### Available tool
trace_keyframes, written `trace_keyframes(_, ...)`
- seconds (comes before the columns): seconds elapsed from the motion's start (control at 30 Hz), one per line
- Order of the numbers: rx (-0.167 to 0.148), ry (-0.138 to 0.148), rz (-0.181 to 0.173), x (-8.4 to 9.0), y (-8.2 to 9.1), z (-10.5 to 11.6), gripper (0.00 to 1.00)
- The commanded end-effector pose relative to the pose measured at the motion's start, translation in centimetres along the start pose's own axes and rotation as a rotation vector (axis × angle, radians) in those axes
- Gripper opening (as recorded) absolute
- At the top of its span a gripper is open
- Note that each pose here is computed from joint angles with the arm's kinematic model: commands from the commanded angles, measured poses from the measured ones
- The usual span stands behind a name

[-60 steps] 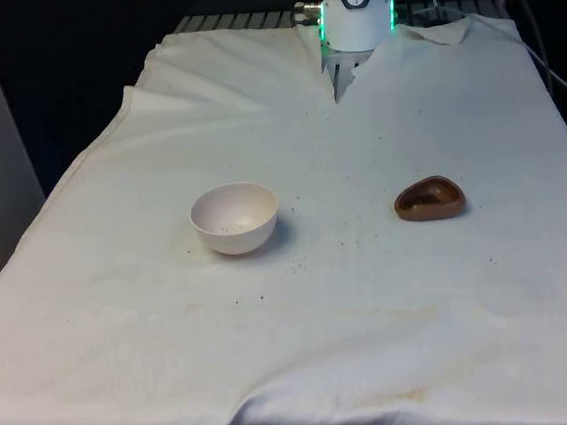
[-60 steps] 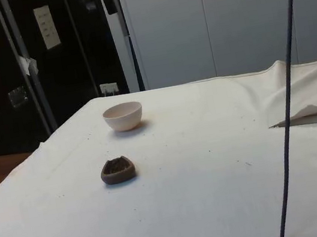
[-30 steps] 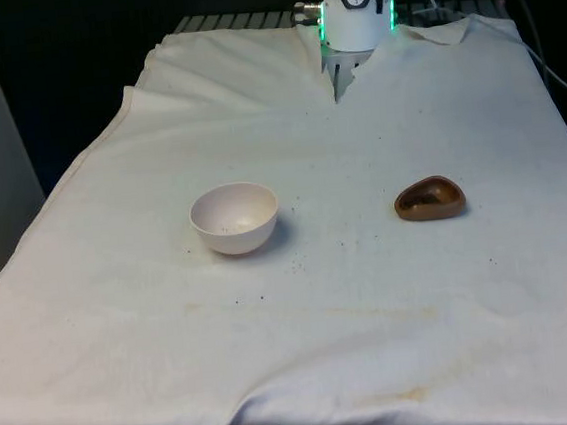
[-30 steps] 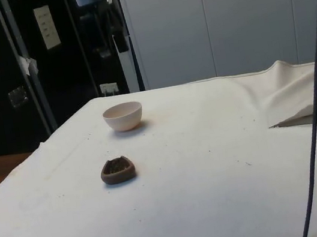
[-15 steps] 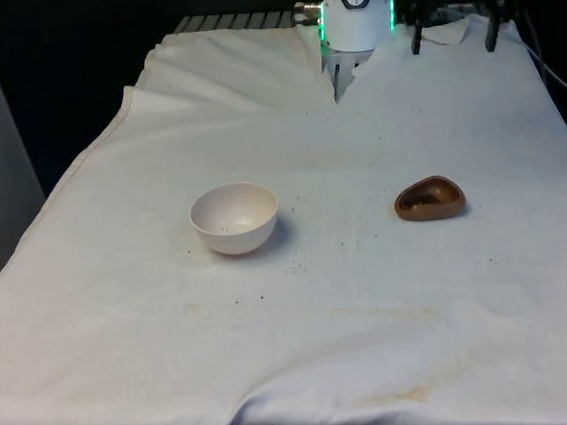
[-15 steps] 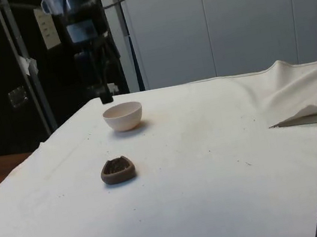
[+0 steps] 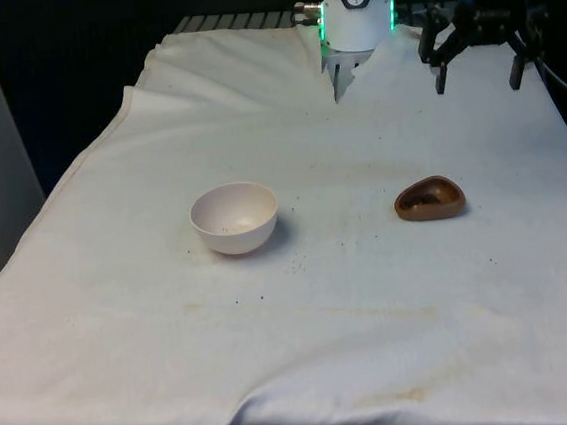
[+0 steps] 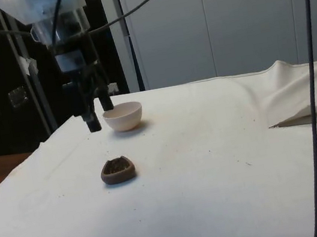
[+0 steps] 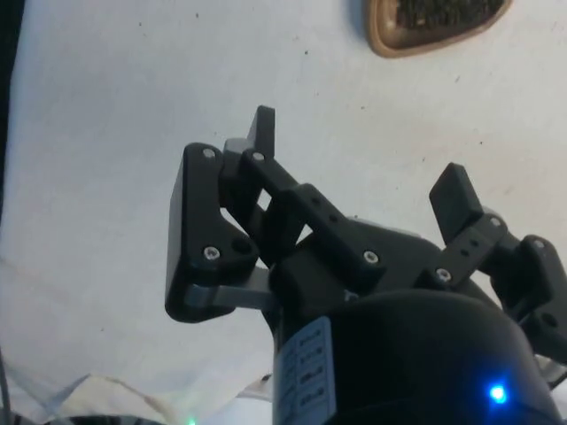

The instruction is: Pour the coffee beans from the cup into the bowl.

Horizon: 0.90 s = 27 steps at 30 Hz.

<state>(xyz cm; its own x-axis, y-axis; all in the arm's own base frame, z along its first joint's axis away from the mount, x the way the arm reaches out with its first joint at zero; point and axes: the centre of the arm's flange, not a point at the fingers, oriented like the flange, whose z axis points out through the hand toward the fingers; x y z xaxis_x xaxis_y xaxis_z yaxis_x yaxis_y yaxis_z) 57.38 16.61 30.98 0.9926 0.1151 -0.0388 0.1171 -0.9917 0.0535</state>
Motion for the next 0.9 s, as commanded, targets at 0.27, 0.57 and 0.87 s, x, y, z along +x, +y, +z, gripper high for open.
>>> trace_keyframes(0.27, -0.008, 0.069, -0.024, -0.4, -0.2, 0.8, 1.0)
trace_keyframes(0.57, -0.002, 0.097, -0.054, -1.5, 0.7, 3.3, 1.0)
trace_keyframes(0.87, -0.005, 0.116, -0.09, -1.7, 1.4, 4.4, 1.0)
